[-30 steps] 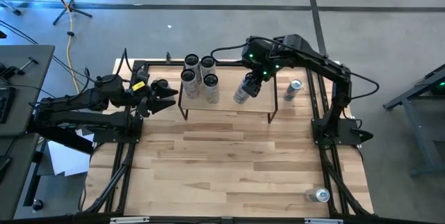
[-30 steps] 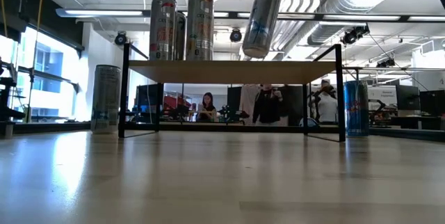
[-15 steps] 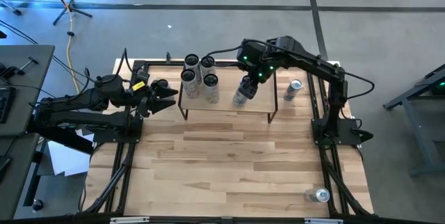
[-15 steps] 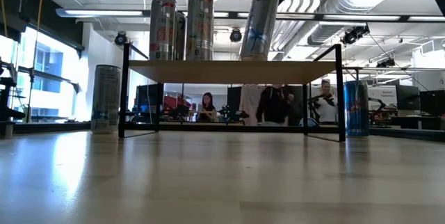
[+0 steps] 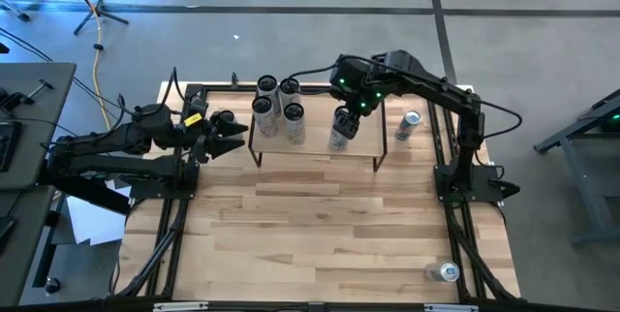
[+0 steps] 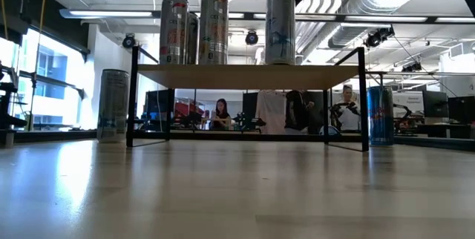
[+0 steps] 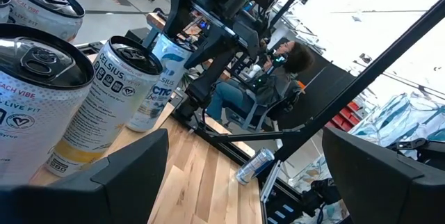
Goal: Place canned beverage on shelf
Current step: Put the right white blue soda can on the shelf
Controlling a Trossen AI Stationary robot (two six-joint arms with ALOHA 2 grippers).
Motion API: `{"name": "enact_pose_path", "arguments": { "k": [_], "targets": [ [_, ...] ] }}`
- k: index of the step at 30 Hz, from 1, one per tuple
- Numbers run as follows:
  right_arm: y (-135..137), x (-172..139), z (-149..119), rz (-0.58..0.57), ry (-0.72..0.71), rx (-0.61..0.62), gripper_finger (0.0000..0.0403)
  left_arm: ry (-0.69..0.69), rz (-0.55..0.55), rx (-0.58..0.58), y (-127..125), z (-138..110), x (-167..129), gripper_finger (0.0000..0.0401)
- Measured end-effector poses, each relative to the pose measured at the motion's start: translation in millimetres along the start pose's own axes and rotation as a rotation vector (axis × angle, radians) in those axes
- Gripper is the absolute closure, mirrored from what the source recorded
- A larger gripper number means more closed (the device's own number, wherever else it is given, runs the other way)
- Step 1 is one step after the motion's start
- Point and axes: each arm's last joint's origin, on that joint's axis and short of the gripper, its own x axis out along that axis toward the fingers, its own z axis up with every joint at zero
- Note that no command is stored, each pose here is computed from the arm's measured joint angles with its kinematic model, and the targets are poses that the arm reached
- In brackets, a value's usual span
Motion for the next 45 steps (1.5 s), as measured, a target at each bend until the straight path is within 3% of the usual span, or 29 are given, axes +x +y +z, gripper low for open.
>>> {"name": "enact_pose_path", "arguments": {
  "k": [45],
  "targets": [
    [-2, -26, -11, 0.018, -0.062, -0.023, 0.0119, -0.003, 0.004, 0.000, 0, 0, 0, 0.0050]
  ]
}}
